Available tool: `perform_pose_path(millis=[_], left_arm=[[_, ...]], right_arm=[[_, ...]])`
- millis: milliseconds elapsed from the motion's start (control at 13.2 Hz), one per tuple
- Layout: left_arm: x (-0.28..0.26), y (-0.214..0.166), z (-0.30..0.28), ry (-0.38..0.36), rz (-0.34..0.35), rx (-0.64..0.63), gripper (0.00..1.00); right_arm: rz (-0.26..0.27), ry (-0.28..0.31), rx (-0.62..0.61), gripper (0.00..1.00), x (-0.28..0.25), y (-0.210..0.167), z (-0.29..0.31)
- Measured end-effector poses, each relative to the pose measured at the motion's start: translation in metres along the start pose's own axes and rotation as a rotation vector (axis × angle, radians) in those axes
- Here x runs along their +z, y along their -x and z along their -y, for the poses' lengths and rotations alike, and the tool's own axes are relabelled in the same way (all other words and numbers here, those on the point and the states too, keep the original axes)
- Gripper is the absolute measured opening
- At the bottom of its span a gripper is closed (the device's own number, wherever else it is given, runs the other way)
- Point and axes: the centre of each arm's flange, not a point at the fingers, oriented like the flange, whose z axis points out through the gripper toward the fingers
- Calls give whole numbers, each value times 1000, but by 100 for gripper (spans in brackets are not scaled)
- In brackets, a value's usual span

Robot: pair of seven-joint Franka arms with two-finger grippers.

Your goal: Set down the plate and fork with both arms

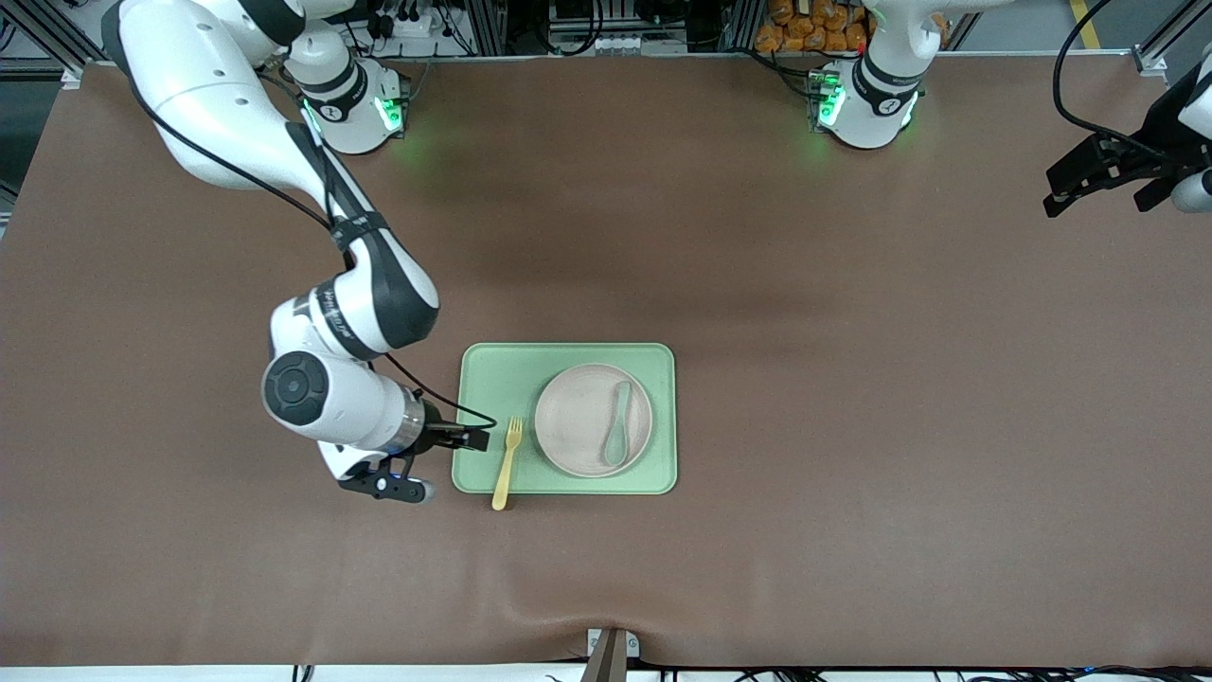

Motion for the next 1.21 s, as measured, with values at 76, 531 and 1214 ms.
perform_pose_path(millis=[76,531,1214], left_arm=[[0,0,0,0,0,0,100],[0,0,0,0,1,0,100],[0,0,0,0,1,0,100]], right_arm=[[21,12,10,100,-18,-2,-7],[-4,-11,-35,100,-144,13,-36],[-83,107,-142,100,-306,78,-125]])
